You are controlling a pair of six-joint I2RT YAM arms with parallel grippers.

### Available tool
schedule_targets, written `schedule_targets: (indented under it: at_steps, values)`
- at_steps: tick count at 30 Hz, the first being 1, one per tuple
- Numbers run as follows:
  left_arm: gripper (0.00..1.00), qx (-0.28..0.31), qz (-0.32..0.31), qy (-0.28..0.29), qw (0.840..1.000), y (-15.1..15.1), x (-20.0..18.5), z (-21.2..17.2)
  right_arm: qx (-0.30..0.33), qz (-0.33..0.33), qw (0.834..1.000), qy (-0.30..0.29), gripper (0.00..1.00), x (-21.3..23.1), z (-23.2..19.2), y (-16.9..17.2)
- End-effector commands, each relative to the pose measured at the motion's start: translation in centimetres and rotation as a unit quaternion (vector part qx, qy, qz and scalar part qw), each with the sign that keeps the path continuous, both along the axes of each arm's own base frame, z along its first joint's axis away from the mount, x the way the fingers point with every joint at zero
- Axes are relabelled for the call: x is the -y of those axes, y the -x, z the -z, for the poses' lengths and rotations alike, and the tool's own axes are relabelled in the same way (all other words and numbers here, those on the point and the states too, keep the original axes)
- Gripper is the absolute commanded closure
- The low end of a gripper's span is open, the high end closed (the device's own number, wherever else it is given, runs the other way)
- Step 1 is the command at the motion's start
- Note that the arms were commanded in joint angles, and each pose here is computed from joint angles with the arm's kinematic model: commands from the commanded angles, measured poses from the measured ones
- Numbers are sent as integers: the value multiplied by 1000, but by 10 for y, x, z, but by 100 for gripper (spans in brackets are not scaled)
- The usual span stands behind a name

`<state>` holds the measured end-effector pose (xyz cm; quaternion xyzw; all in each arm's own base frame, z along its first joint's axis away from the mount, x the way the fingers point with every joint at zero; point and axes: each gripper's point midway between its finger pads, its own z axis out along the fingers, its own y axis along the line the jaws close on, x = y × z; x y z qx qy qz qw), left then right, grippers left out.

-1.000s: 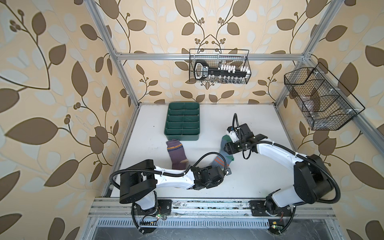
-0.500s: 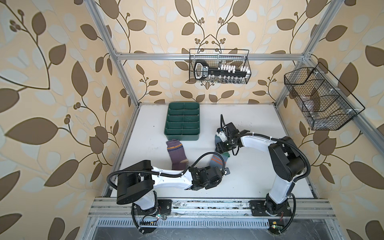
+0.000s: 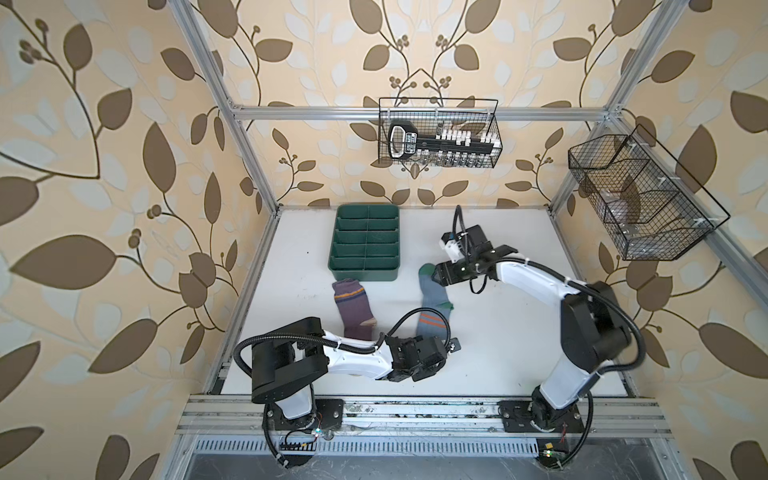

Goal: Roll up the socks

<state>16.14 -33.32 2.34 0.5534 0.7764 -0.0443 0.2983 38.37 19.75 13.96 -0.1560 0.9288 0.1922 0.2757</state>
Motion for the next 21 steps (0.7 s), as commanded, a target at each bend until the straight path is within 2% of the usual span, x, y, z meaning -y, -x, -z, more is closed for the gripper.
schedule_targets:
  at_steps: [1,6,11,13,16,21]
  values:
    - [100,-24,-6,22,999,0,14,-8,56,28,997,-48,21,17,-56,11]
    - [100,-86,1,23,996,10,15,-10,178,57,982,-33,22,55,-115,40]
    - [100,-178,-4,42,983,16,13,-14,289,44,956,18,27,80,-152,86]
    - [100,-209,-12,46,977,15,12,-13,319,13,946,48,28,79,-157,107]
    - [100,-248,-22,47,967,13,10,-9,341,-68,932,101,27,67,-149,138]
    - [100,-298,-42,62,952,4,13,-2,290,-213,906,224,27,49,-93,178]
